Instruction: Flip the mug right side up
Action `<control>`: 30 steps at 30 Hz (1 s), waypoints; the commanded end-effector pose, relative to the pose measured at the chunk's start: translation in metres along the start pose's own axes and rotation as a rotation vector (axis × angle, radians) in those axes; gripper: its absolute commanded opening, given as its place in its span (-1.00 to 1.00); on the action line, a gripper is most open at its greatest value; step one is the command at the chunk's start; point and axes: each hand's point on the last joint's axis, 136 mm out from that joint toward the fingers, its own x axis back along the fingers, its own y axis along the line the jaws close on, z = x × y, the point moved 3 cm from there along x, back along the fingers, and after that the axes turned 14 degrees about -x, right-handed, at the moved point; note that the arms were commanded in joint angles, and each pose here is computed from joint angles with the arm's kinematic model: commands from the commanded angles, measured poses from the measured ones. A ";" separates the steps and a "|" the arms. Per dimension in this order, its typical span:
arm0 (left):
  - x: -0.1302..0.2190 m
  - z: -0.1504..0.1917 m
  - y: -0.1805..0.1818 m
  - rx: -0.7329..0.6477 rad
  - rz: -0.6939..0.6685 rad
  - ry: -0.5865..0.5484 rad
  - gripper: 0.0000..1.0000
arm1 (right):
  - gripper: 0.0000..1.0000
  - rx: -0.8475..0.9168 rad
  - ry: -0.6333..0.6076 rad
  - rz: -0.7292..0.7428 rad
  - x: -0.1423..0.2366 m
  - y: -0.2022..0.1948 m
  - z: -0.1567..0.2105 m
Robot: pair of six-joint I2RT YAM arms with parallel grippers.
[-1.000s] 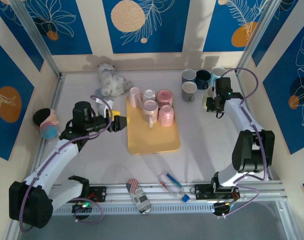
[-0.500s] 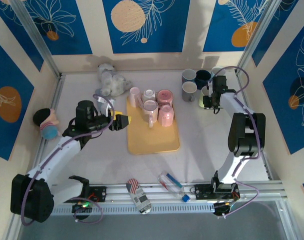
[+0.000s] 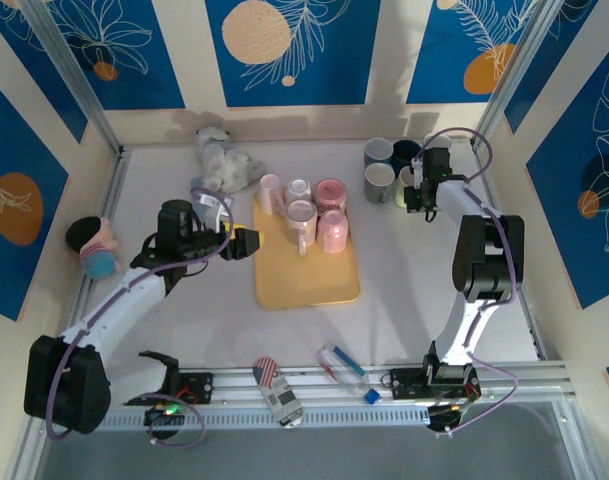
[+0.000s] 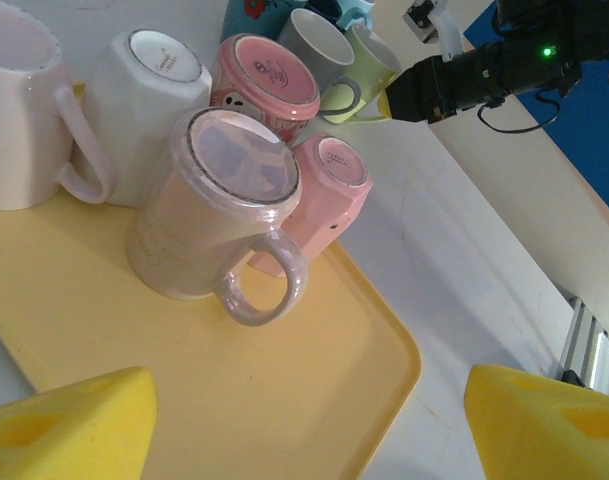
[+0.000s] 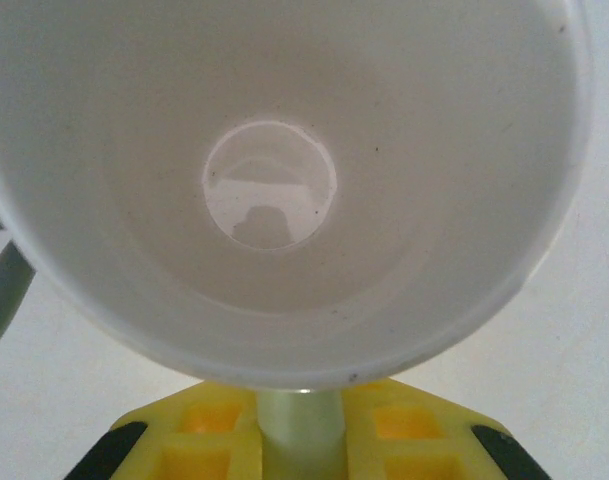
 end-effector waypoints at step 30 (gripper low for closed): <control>-0.022 0.003 -0.032 0.085 -0.231 0.243 0.38 | -0.13 -0.483 0.095 -0.397 0.196 0.086 0.039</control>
